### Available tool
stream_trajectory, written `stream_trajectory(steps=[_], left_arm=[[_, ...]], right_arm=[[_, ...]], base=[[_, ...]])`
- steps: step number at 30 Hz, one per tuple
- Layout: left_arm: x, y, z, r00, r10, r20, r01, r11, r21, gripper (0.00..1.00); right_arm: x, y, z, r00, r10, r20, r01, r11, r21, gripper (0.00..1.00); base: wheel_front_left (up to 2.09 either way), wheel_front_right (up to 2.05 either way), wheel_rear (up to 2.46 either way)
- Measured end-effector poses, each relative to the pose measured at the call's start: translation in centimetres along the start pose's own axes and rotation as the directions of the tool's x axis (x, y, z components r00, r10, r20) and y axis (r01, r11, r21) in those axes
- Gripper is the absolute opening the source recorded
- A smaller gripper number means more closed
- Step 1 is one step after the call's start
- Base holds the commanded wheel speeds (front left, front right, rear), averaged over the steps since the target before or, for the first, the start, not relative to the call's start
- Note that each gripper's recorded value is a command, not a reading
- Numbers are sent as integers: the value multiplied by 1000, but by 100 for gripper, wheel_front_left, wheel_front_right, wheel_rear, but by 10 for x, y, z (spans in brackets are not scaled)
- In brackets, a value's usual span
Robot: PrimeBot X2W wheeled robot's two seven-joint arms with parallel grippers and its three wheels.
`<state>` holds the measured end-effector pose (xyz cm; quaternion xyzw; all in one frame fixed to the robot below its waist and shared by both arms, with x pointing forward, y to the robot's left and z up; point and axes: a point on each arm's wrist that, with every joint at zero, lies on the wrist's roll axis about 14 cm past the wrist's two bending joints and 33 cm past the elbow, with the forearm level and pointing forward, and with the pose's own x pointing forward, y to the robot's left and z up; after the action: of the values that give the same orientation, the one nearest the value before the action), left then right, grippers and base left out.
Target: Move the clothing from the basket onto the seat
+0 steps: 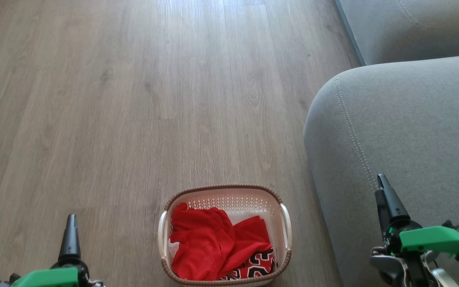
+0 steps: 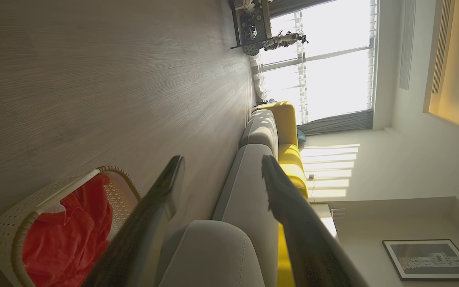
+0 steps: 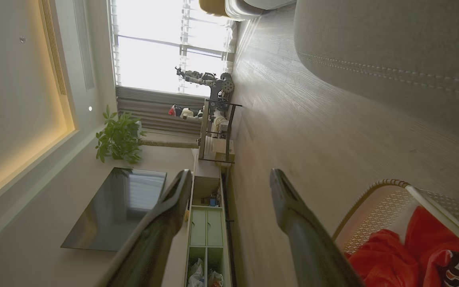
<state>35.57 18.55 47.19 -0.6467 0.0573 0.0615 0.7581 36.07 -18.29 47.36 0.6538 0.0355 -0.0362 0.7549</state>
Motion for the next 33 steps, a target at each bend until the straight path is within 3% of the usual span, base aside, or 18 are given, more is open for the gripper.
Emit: stream_trajectory(steps=[18,33], left_arm=[[-5,-8,-4,1000,-13,18,8,969,246,100],[-11,-8,-7,999,-28,37,7,879,477,100]], right_arm=[[0,30,-14,991,127,-43,-134,958,-255,100],[-5,30,-19,986,154,-60,-165,878,-450,100]], base=[[0,0,0],[0,0,0]])
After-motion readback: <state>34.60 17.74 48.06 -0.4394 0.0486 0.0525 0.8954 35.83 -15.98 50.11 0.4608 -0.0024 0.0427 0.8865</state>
